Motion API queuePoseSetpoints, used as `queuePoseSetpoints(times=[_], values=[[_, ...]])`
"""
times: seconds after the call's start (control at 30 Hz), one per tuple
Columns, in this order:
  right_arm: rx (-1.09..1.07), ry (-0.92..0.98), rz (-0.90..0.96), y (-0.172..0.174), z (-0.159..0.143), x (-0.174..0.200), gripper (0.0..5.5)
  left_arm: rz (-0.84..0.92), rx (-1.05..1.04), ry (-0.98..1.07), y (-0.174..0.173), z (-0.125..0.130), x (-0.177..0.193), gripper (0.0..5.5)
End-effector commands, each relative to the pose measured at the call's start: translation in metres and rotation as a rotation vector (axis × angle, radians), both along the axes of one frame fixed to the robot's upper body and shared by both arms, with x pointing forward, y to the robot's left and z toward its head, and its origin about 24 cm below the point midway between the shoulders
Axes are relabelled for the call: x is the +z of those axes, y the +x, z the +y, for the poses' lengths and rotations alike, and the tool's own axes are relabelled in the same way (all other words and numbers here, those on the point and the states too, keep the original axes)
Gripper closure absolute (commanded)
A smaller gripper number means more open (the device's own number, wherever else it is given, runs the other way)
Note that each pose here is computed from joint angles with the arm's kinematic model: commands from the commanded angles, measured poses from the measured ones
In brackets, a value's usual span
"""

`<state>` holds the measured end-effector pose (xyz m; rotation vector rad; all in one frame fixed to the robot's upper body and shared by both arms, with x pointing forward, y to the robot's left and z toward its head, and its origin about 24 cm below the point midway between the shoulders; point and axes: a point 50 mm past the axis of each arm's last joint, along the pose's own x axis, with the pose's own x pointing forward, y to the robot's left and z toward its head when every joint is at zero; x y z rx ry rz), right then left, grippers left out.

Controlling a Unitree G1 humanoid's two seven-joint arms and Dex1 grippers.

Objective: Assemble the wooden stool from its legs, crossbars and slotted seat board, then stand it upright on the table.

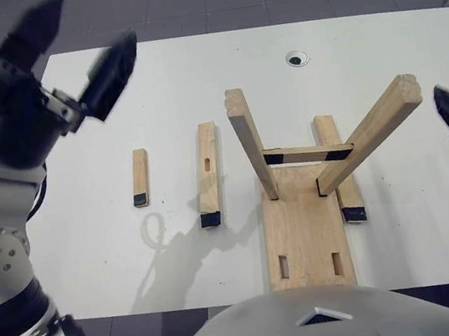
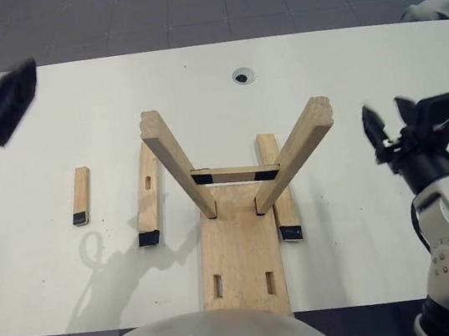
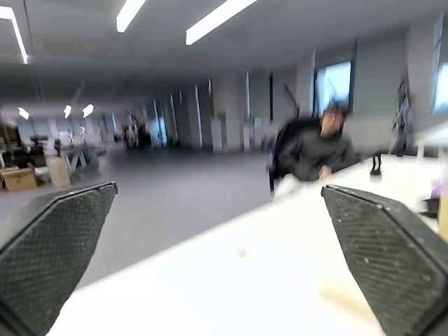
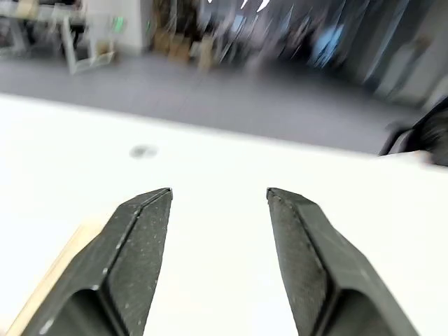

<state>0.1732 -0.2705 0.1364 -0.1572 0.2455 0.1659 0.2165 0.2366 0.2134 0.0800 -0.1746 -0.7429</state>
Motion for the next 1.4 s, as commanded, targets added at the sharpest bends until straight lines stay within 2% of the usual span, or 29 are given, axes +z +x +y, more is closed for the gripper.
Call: queuePoseSetpoints(times=[0.03, 0.1, 0.2, 0.3, 0.43, 0.57, 0.67, 0.8, 1.1, 1.4], values=[[0.396, 0.02, 0.238, -0.032, -0.006, -0.002, 3.04, 0.251, -0.264, 0.285, -0.035, 0.033, -0.047, 0.01], [0.618, 0.024, 0.28, -0.047, 0.006, 0.007, 3.04, 0.342, -0.399, 0.365, -0.049, 0.032, -0.066, 0.01], [0.859, 0.04, 0.334, -0.06, 0.03, 0.007, 3.04, 0.439, -0.607, 0.451, -0.07, 0.012, -0.092, 0.01], [0.97, 0.035, 0.375, -0.065, 0.048, -0.001, 3.04, 0.432, -0.653, 0.526, -0.073, -0.013, -0.111, 0.01], [1.08, 0.028, 0.414, -0.069, 0.07, -0.014, 3.04, 0.367, -0.734, 0.488, -0.073, -0.061, -0.121, 0.01], [1.147, 0.026, 0.44, -0.06, 0.089, -0.029, 2.33, 0.321, -0.719, 0.441, -0.07, -0.1, -0.138, 0.0], [1.161, 0.006, 0.465, -0.057, 0.096, -0.038, 1.83, 0.32, -0.702, 0.405, -0.069, -0.117, -0.144, 0.0], [1.189, -0.027, 0.49, -0.061, 0.101, -0.046, 1.07, 0.355, -0.705, 0.366, -0.073, -0.125, -0.147, 0.0], [1.242, -0.192, 0.536, -0.054, 0.089, -0.051, 1.07, 0.383, -0.734, 0.417, -0.076, -0.125, -0.151, 0.0], [1.256, -0.297, 0.481, -0.034, 0.091, -0.042, 1.07, 0.334, -0.738, 0.588, -0.07, -0.127, -0.178, 0.0]])
